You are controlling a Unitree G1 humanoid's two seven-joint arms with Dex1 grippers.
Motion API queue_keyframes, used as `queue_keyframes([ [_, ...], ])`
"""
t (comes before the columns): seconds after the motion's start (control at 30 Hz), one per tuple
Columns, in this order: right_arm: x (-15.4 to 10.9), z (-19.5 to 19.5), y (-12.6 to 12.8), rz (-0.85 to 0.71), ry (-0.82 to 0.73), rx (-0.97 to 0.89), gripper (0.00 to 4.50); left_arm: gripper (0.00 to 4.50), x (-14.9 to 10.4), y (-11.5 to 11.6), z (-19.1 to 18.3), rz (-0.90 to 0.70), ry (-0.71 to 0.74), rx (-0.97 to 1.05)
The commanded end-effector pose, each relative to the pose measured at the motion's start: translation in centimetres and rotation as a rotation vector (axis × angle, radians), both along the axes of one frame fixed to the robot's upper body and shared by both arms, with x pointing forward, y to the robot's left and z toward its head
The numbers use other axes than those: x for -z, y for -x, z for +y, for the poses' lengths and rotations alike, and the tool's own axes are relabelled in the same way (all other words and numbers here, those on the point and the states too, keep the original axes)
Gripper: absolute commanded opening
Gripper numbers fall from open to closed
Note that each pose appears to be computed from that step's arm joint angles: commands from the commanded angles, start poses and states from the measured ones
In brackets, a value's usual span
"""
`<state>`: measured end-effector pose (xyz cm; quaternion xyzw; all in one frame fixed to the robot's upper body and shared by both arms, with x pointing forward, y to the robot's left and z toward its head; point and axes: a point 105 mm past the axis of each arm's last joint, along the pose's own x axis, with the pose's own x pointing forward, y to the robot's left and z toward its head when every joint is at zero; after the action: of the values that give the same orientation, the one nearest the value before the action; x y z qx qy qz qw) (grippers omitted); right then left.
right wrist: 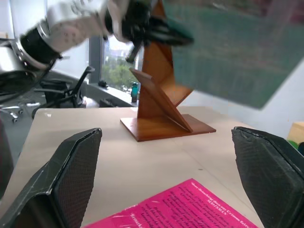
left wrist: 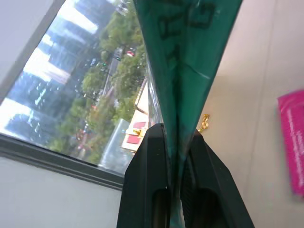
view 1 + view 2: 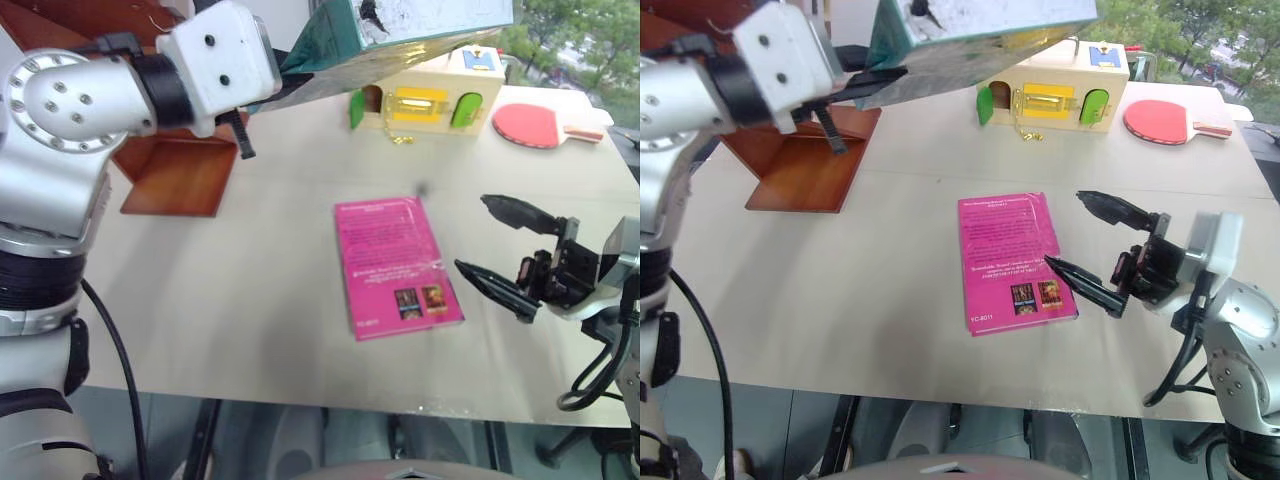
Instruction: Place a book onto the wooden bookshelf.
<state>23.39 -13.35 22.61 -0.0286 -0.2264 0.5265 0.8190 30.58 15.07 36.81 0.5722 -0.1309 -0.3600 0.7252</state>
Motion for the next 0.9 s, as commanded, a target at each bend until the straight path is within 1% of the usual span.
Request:
queue_keyframes([
  [0.03, -0.5, 0.5, -0.3, -0.051, -0.021, -0.024, 4.50, 0.04, -2.7, 0.9, 3.1, -0.049, -0.138, -0.124],
  [0.1, -0.4, 0.7, -0.5, -0.057, -0.023, -0.032, 4.50, 0.04, -3.6, 1.2, 4.0, -0.048, -0.178, -0.160],
  [0.13, -0.3, 0.7, -0.8, -0.059, -0.029, -0.036, 4.50, 0.04, -4.2, 1.5, 5.1, -0.055, -0.229, -0.206],
  [0.2, -0.2, 1.0, -1.2, -0.068, -0.041, -0.048, 4.50, 0.04, -4.7, 1.9, 8.0, -0.051, -0.345, -0.328],
  [0.27, -0.4, 1.4, -1.5, -0.079, -0.057, -0.063, 4.50, 0.04, -4.6, 1.5, 11.2, -0.046, -0.439, -0.451],
  [0.33, -0.5, 1.8, -1.6, -0.089, -0.063, -0.076, 4.50, 0.04, -3.6, 0.8, 13.9, -0.026, -0.512, -0.531],
  [0.43, -0.9, 2.1, -1.6, -0.102, -0.072, -0.075, 4.50, 0.04, -2.2, -0.6, 17.3, -0.027, -0.558, -0.636],
  [0.5, -1.2, 2.5, -1.7, -0.113, -0.074, -0.069, 4.50, 0.04, -0.5, -1.5, 19.7, 0.008, -0.565, -0.710],
  [0.57, -1.5, 2.8, -1.8, -0.122, -0.077, -0.060, 4.50, 0.04, 0.8, -2.5, 20.4, 0.019, -0.551, -0.716],
  [0.67, -1.8, 3.2, -1.8, -0.129, -0.078, -0.050, 4.50, 0.04, 2.4, -3.8, 19.9, 0.063, -0.485, -0.666],
  [0.73, -2.0, 3.4, -1.7, -0.133, -0.080, -0.047, 4.50, 0.82, 2.6, -4.0, 20.0, 0.077, -0.465, -0.661],
  [0.77, -2.1, 3.5, -1.6, -0.134, -0.082, -0.045, 4.50, 1.06, 2.4, -4.0, 20.1, 0.059, -0.456, -0.665],
  [0.83, -2.2, 3.4, -1.4, -0.130, -0.079, -0.036, 4.50, 1.66, 1.5, -3.9, 19.1, 0.020, -0.369, -0.596],
  [0.9, -2.1, 3.3, -1.3, -0.122, -0.070, -0.032, 4.50, 1.66, 0.8, -3.2, 18.2, 0.020, -0.276, -0.524],
])
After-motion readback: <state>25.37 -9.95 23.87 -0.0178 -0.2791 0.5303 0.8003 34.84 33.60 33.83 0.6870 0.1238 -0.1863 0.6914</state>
